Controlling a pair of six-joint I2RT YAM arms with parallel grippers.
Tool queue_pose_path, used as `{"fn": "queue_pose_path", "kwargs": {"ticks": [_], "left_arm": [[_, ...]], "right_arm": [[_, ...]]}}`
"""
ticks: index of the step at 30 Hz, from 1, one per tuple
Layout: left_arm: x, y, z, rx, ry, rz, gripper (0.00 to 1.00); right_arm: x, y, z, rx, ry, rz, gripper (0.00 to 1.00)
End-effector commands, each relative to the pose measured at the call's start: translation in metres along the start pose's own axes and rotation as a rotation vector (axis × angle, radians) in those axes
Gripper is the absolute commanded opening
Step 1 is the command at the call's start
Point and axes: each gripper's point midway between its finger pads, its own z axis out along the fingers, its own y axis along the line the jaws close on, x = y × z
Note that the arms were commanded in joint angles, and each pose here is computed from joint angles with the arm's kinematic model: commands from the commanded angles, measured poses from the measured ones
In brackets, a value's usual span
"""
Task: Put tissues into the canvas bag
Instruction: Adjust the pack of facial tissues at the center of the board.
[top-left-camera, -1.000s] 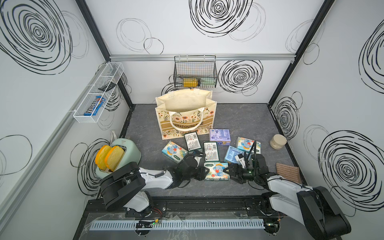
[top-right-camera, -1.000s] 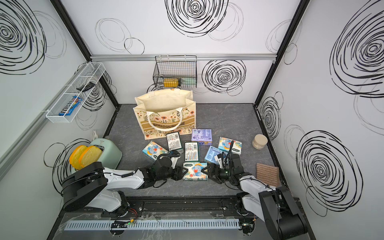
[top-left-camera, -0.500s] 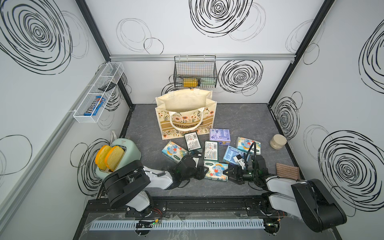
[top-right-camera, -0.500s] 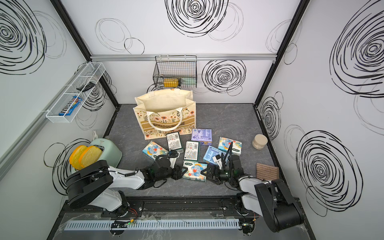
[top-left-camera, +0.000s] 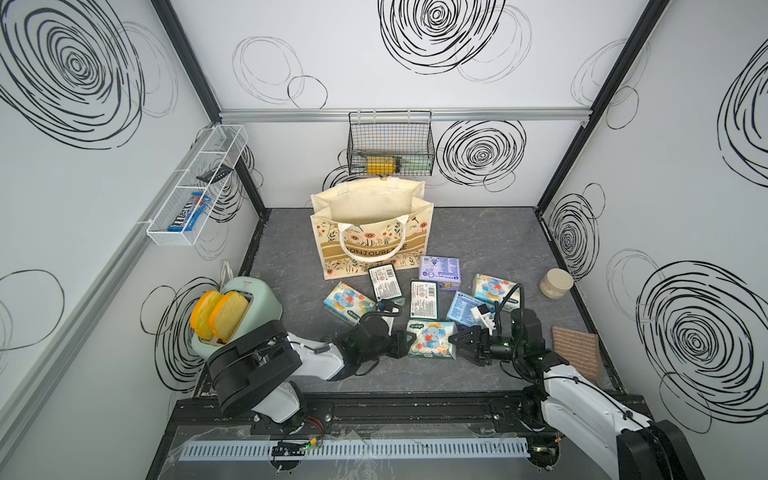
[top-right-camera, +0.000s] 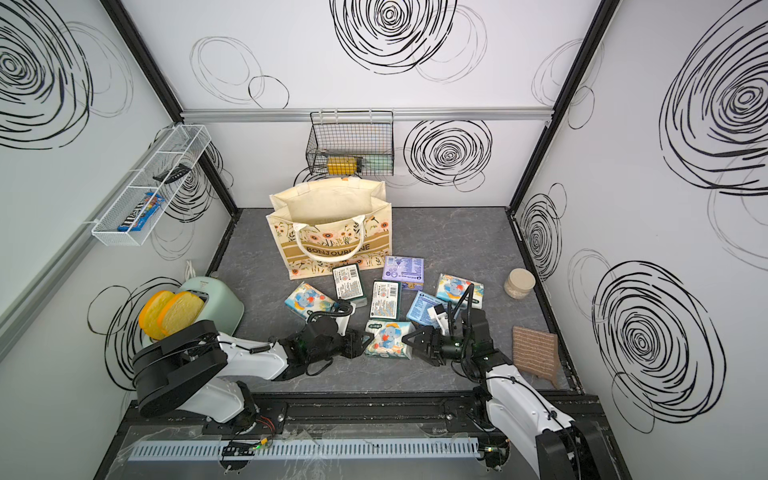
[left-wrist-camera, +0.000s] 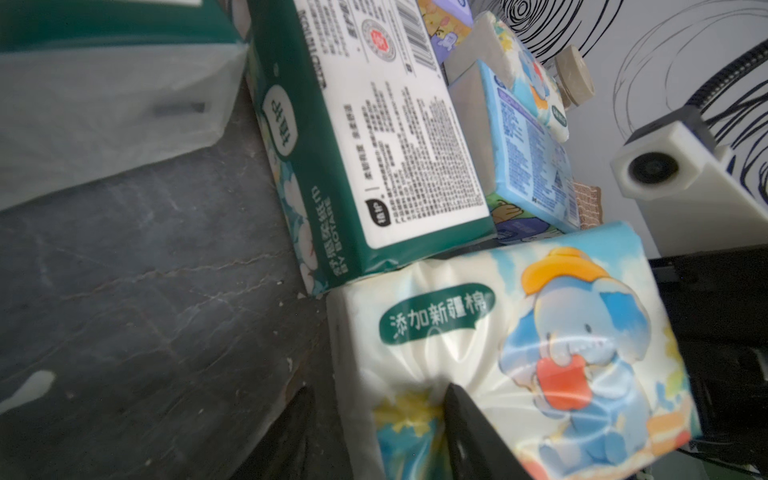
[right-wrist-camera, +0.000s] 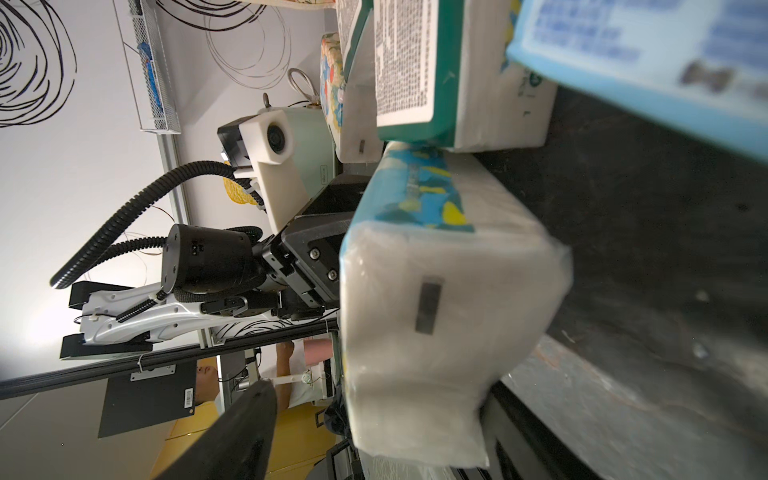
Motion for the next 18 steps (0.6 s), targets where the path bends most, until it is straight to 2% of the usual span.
{"fn": "queue_pose_path", "kwargs": {"ticks": [1, 11, 18], "left_arm": [[0.027, -0.011, -0.002, 0.036, 0.100, -0.004, 0.54], [0.021, -0.012, -0.009, 0.030, 0.077, 0.007, 0.55], [0.022, 0.003, -0.016, -0.009, 0.074, 0.007, 0.56]], "right_arm": [[-0.005, 0.031, 0.001, -0.060, 0.022, -0.062, 0.80], [-0.006, 0.074, 0.004, -0.104, 0.033, -0.137, 0.79], [-0.007, 0.074, 0.011, -0.104, 0.037, -0.128, 0.78]]}}
